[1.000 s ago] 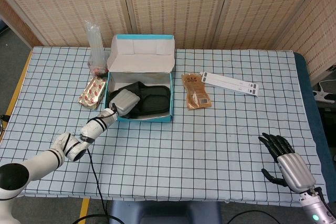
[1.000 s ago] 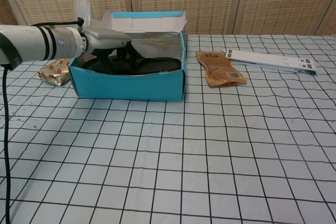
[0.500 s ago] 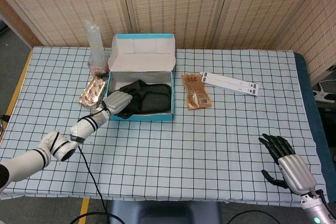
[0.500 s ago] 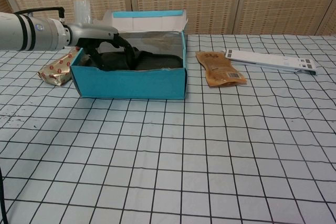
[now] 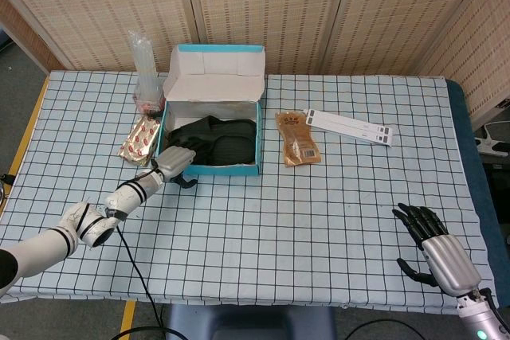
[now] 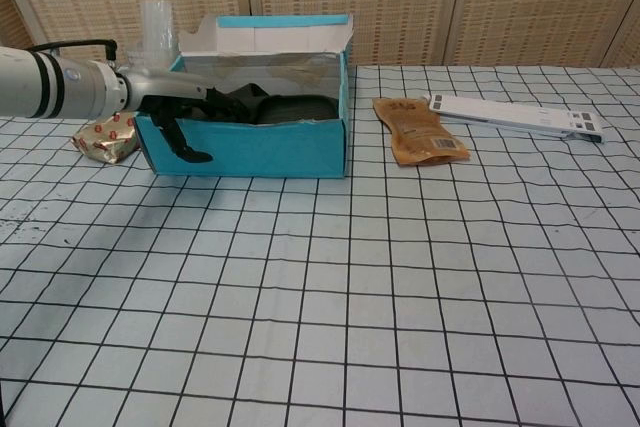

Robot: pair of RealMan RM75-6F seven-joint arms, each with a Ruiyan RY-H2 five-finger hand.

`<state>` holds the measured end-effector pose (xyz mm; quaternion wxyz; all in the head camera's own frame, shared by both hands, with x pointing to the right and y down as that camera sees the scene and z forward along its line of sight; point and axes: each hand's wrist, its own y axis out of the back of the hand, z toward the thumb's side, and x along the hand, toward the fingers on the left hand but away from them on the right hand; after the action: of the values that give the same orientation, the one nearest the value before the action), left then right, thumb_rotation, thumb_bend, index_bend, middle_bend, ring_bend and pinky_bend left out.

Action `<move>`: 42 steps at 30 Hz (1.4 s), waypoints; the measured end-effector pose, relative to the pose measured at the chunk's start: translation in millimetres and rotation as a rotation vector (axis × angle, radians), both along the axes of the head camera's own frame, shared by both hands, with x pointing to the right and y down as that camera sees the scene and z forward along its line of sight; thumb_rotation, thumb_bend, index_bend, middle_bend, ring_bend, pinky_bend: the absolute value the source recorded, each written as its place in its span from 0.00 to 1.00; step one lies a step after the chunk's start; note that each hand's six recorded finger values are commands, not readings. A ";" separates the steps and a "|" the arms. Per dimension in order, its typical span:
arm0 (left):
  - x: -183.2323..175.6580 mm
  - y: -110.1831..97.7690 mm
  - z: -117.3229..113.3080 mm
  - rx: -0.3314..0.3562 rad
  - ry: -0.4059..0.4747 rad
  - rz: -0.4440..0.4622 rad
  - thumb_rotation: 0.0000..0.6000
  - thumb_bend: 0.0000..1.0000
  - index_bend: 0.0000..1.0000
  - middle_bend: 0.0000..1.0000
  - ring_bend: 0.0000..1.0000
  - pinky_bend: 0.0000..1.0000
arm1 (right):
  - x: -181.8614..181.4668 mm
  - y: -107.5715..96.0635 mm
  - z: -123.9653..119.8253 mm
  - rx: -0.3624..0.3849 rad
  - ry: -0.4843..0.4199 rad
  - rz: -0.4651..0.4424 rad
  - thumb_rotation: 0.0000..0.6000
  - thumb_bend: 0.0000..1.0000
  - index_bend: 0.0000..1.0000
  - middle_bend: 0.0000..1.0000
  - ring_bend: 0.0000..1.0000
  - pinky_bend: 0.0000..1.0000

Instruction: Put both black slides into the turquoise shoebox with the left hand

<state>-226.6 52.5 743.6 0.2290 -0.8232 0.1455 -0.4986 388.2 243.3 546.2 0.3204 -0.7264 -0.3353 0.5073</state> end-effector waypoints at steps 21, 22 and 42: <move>-2.4 -16.2 -56.7 0.168 0.254 -0.087 1.00 0.38 0.00 0.00 0.00 0.09 | -1.8 1.3 -3.6 0.010 -0.008 -0.007 1.00 0.22 0.00 0.00 0.00 0.00; -5.9 -15.7 -62.1 0.182 0.267 -0.094 1.00 0.38 0.00 0.00 0.00 0.09 | -2.1 1.0 -3.8 0.014 -0.011 -0.009 1.00 0.22 0.00 0.00 0.00 0.00; -195.2 156.5 -172.4 0.564 -0.058 -0.338 1.00 0.39 0.00 0.00 0.00 0.07 | 5.0 -3.3 -5.5 0.145 0.153 0.056 1.00 0.22 0.00 0.00 0.00 0.00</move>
<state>-421.7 209.0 571.2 0.3662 -0.6770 0.4057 -0.4929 393.3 240.0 540.8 0.3827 -0.6507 -0.3659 0.5443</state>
